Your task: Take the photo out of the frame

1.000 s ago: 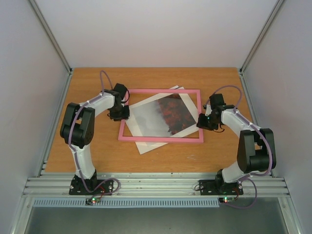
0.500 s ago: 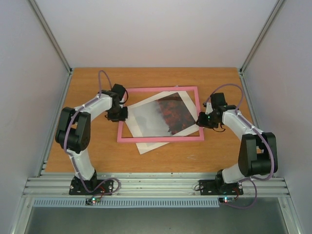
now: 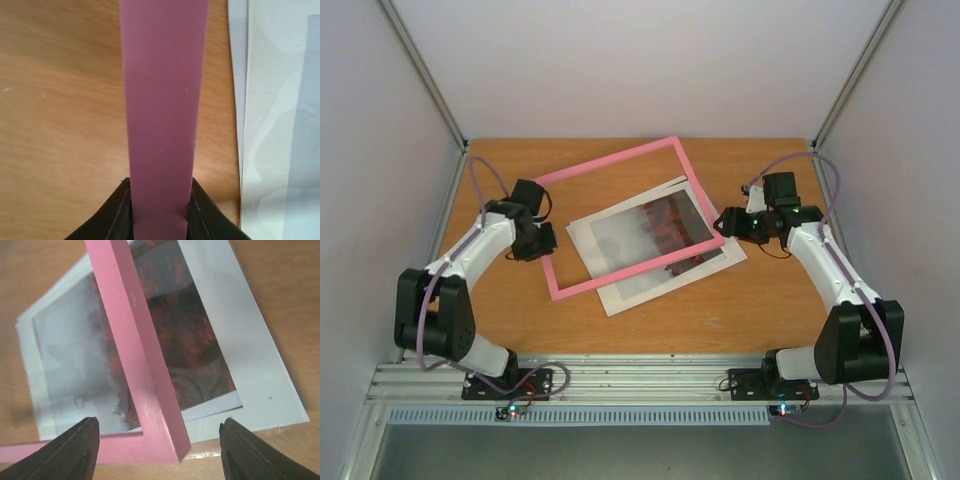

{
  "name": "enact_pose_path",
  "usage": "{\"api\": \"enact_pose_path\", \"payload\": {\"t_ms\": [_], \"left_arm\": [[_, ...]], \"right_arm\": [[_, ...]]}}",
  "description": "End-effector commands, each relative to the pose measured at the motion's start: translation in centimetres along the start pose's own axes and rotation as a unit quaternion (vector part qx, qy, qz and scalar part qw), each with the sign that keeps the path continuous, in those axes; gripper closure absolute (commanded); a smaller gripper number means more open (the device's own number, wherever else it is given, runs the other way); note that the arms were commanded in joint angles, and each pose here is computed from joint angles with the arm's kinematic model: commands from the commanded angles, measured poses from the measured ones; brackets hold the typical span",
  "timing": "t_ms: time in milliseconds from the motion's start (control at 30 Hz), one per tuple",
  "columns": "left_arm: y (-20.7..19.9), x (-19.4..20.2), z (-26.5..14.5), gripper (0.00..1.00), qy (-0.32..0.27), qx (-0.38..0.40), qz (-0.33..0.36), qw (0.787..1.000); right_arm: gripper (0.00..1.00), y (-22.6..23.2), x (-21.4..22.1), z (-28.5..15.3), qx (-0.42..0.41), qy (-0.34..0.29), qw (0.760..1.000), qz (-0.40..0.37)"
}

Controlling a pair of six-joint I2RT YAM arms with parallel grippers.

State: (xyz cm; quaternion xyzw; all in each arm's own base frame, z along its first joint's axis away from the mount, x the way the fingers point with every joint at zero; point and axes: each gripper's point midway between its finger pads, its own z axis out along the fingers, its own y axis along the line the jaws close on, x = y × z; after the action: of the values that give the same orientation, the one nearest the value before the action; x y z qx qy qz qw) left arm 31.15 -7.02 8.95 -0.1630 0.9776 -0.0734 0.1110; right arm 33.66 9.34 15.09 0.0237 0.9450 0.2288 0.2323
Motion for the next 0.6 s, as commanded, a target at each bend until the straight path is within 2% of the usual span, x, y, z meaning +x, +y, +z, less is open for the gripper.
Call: {"api": "enact_pose_path", "payload": {"t_ms": [0, 267, 567], "left_arm": [[0.8, -0.6, -2.5, 1.00, -0.054, 0.023, -0.070, 0.996], [6.3, 0.5, -3.0, 1.00, -0.076, -0.024, -0.214, 0.974], [12.4, 2.1, -2.5, 1.00, -0.077, -0.042, -0.400, 0.912]], "right_arm": [[0.32, 2.8, -0.8, -2.5, -0.047, -0.022, 0.999, -0.001], [0.26, 5.7, -0.6, -4.1, -0.127, -0.040, 0.991, 0.003], [0.23, 6.0, 0.9, -3.8, -0.144, -0.047, 0.988, 0.007]]}}
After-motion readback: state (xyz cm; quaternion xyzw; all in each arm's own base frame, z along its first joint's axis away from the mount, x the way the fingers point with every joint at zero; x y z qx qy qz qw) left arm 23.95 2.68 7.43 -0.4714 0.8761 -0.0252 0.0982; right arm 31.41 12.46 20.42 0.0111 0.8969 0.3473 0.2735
